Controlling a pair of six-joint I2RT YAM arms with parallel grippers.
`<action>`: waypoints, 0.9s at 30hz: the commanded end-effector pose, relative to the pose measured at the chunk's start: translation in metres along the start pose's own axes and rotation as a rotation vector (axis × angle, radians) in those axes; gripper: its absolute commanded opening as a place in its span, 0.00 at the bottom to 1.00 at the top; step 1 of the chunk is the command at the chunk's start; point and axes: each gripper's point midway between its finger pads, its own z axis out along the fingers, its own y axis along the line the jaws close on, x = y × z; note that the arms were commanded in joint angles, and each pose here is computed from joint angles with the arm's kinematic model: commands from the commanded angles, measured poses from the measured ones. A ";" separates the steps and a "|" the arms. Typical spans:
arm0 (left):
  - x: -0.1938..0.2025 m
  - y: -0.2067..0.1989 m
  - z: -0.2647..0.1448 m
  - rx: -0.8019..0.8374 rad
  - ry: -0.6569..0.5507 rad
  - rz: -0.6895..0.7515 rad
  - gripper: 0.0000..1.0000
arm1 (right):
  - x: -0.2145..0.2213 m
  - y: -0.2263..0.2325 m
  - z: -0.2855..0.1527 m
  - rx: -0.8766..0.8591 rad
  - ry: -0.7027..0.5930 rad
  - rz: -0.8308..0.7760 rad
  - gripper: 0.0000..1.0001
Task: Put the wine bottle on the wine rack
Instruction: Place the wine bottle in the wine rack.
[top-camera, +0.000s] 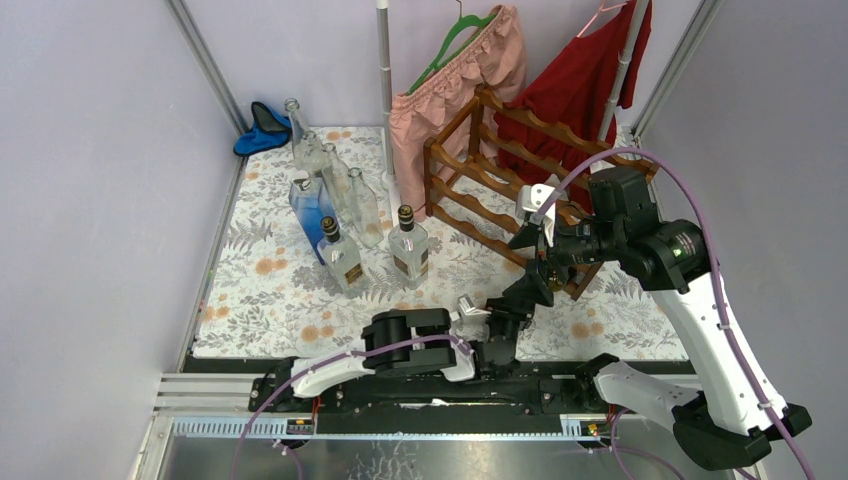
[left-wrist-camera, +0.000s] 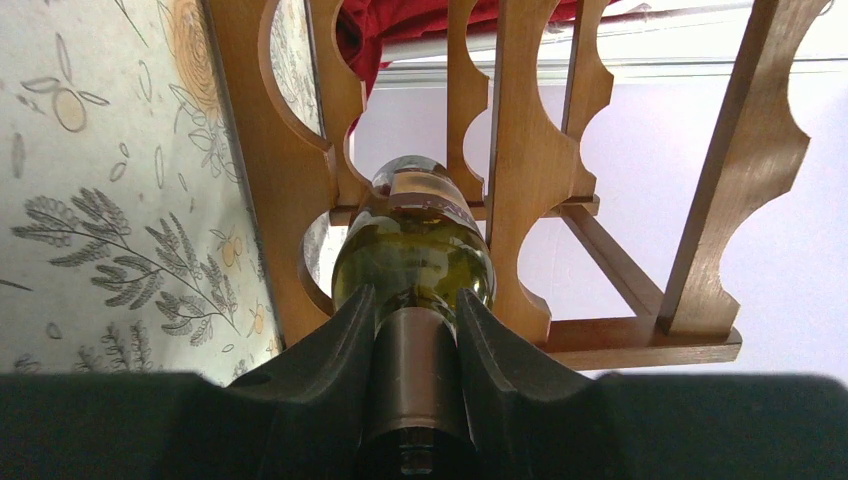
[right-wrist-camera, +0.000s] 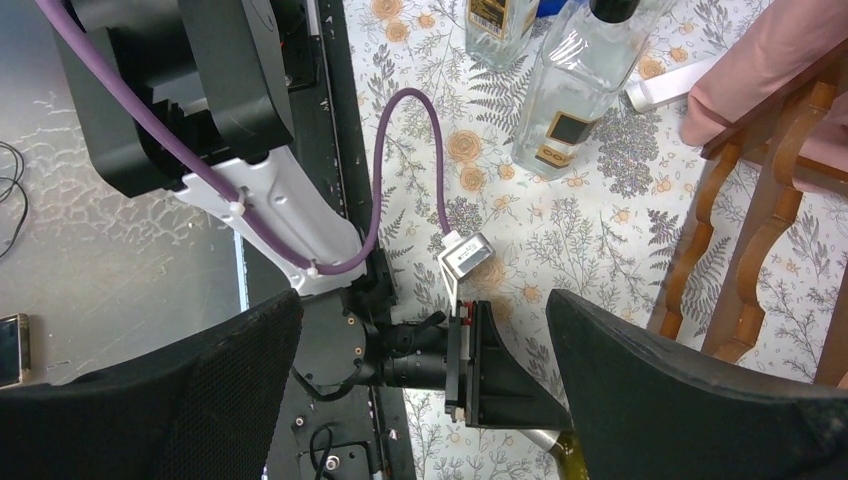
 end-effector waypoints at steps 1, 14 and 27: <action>0.001 -0.045 0.015 0.069 -0.062 -0.222 0.00 | -0.008 0.002 -0.004 -0.006 -0.018 -0.023 1.00; 0.001 -0.032 0.032 0.025 -0.139 -0.259 0.00 | -0.006 0.001 -0.001 -0.026 -0.007 -0.014 1.00; 0.030 -0.029 0.044 0.014 -0.126 -0.272 0.00 | -0.003 0.005 -0.003 -0.035 0.003 -0.020 1.00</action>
